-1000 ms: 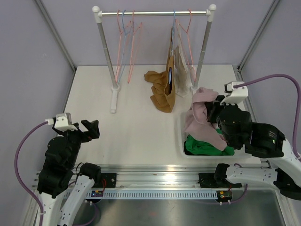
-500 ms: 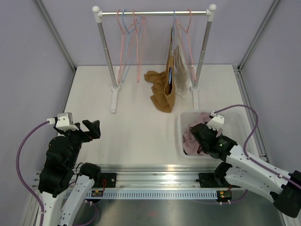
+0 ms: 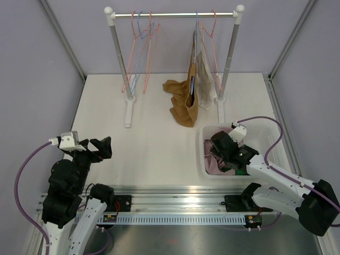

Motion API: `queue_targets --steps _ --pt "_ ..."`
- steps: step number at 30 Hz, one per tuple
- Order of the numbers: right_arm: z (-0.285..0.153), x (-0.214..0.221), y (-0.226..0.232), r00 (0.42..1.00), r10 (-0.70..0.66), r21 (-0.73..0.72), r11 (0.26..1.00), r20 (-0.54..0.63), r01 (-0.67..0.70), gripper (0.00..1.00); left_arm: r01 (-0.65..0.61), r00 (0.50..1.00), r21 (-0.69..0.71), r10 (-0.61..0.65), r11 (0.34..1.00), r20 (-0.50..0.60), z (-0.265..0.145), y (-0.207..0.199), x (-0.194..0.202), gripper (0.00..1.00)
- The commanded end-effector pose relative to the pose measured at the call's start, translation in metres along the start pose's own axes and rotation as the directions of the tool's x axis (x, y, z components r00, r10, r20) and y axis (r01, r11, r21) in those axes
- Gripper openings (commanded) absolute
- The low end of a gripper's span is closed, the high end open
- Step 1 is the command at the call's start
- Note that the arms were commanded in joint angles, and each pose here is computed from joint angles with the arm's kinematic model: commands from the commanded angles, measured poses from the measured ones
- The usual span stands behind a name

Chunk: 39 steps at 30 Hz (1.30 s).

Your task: Remove the tank top from the hanger

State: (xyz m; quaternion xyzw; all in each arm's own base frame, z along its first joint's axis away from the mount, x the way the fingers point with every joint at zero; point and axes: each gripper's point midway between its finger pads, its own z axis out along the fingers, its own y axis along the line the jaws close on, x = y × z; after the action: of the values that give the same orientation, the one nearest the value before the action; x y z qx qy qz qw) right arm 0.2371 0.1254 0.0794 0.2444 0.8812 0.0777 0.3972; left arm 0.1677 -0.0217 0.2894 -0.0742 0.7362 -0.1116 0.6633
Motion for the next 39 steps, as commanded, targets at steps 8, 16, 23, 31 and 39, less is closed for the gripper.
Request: queue_targets --steps 8,16,23,31,39 --pt "-0.081 -0.103 0.006 0.976 -0.034 -0.009 0.999 0.216 0.037 0.76 0.007 1.0 0.03 -0.007 1.0 0.001 0.007 -0.01 -0.009 0.99" --pt "-0.128 -0.133 0.024 0.965 -0.069 -0.167 0.979 0.253 0.113 0.99 0.04 0.995 0.164 -0.023 0.986 -0.1 0.021 -0.047 -0.018 0.99" --pt "-0.156 -0.133 0.038 0.968 -0.072 -0.324 0.934 0.24 0.15 0.99 0.11 0.987 0.344 -0.06 0.933 -0.152 0.033 -0.107 -0.073 0.99" --pt "-0.167 -0.131 0.025 0.972 -0.016 -0.355 0.93 0.233 0.1 1.0 -0.046 0.968 0.348 0.128 0.936 -0.217 0.095 -0.195 -0.105 0.99" --pt "-0.17 -0.106 0.009 0.983 -0.007 -0.418 0.904 0.183 0.084 0.98 -0.089 0.986 0.432 0.139 0.897 -0.086 0.152 -0.287 -0.153 0.99"
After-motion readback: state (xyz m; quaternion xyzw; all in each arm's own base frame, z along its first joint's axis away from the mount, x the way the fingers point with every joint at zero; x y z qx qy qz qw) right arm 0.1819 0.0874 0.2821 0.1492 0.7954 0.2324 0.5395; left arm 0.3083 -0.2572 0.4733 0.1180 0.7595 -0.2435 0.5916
